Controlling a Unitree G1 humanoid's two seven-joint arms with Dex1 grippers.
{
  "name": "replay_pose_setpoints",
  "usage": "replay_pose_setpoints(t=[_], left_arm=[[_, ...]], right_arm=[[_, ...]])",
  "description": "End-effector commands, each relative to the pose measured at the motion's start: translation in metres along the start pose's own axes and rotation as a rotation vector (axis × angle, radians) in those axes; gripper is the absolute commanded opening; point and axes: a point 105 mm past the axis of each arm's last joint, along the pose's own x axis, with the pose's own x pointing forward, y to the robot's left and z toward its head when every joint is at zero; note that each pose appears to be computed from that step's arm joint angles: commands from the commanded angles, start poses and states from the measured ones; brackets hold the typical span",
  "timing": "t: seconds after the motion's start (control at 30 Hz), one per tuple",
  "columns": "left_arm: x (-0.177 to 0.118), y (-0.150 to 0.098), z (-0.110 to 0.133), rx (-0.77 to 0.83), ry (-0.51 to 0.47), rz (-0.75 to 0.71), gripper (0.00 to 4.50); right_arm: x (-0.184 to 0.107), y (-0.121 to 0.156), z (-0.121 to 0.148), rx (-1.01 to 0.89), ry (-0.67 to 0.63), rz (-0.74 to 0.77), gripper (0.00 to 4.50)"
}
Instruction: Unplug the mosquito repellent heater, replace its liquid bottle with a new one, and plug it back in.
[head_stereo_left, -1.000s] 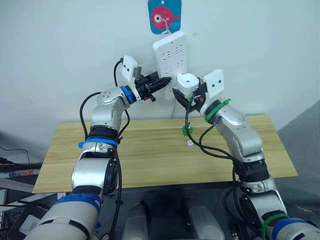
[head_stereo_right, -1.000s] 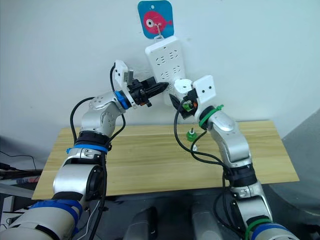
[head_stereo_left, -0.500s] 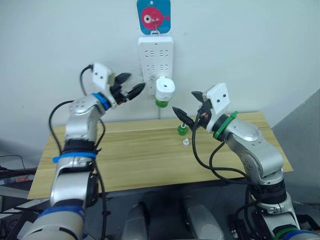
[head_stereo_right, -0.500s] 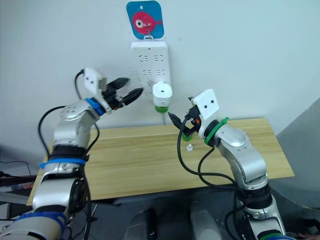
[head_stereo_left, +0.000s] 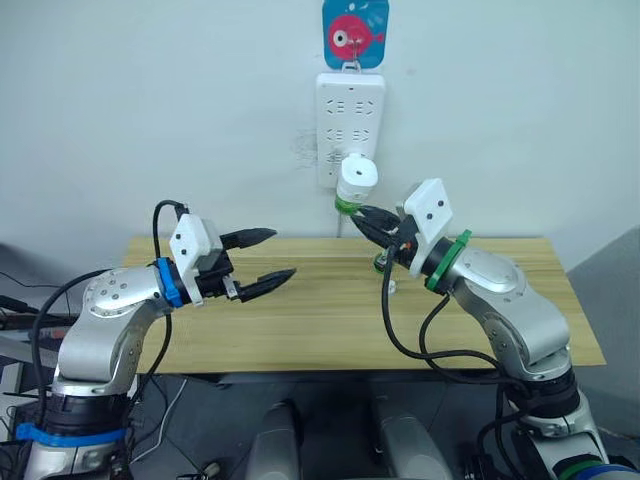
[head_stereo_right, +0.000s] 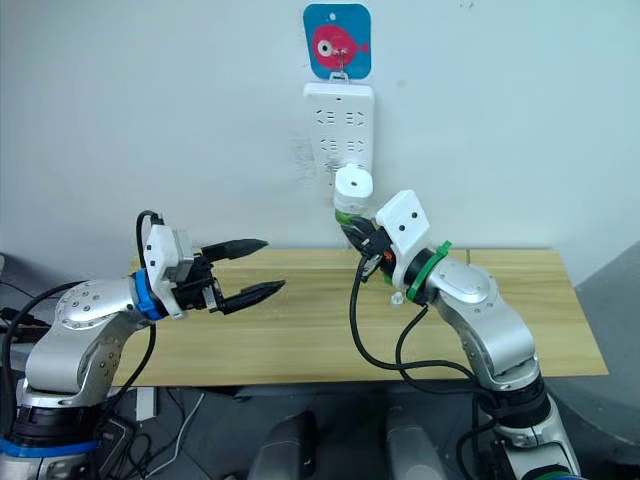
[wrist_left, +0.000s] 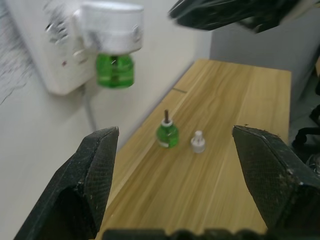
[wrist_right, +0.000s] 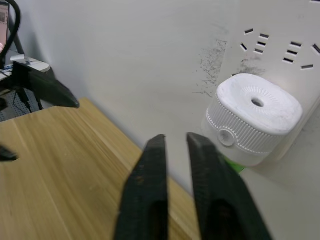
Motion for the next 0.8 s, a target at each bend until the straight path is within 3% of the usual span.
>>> replay_pose_setpoints(t=[0.03,0.8], left_arm=[[0.006,-0.01,0.011,0.013,-0.039,-0.021,3.9],[0.013,-0.008,0.014,0.032,-0.062,-0.027,3.9]], right_arm=[[0.004,-0.008,0.009,-0.039,-0.044,-0.044,0.04],[0.026,-0.032,0.005,-0.03,-0.062,-0.164,0.04]])
